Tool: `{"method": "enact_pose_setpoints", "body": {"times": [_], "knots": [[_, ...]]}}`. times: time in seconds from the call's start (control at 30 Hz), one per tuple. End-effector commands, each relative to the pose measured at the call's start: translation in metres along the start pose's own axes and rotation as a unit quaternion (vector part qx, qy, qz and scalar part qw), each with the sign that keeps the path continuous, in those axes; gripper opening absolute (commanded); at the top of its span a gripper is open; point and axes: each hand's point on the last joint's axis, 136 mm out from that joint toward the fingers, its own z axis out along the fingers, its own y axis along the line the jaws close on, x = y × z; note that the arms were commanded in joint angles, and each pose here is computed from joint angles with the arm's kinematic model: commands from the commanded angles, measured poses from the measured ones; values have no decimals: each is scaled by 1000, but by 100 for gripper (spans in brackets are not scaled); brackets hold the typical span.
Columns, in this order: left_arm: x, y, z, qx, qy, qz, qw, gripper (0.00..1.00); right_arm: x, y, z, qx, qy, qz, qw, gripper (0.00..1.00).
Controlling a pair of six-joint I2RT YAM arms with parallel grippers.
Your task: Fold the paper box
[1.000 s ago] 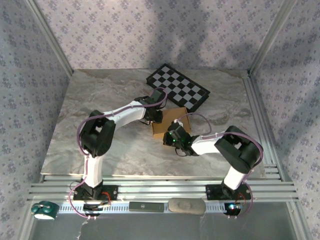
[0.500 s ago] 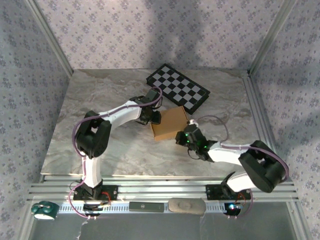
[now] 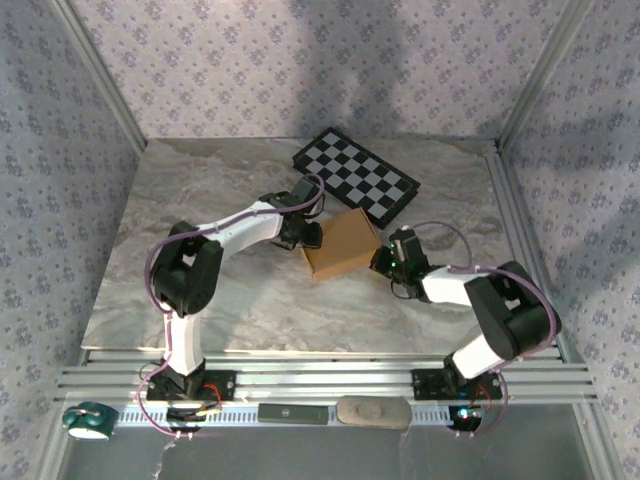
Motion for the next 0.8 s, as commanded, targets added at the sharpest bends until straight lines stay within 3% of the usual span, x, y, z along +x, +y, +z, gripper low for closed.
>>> {"method": "enact_pose_setpoints", "body": {"times": [0.0,0.23,0.37,0.53,0.77], "knots": [[18,-1,12,-2,42,6,999,34,-1,13,8,-25,9,4,1000,8],[6,-3,-26,3,4,-3,1000,37,2,6,-18,-15,-6,3,1000,8],[-20,22,-50,-10,-25,-36,999,41,1,-11,-29,-1,-2,23,1000,8],[-51,54,-13,-3,10,-77,997,38,-3,-10,-30,-9,19,35,999,8],[-77,43,19,29,10,-69,997,36,-6,-19,-25,17,40,45,998,8]]}}
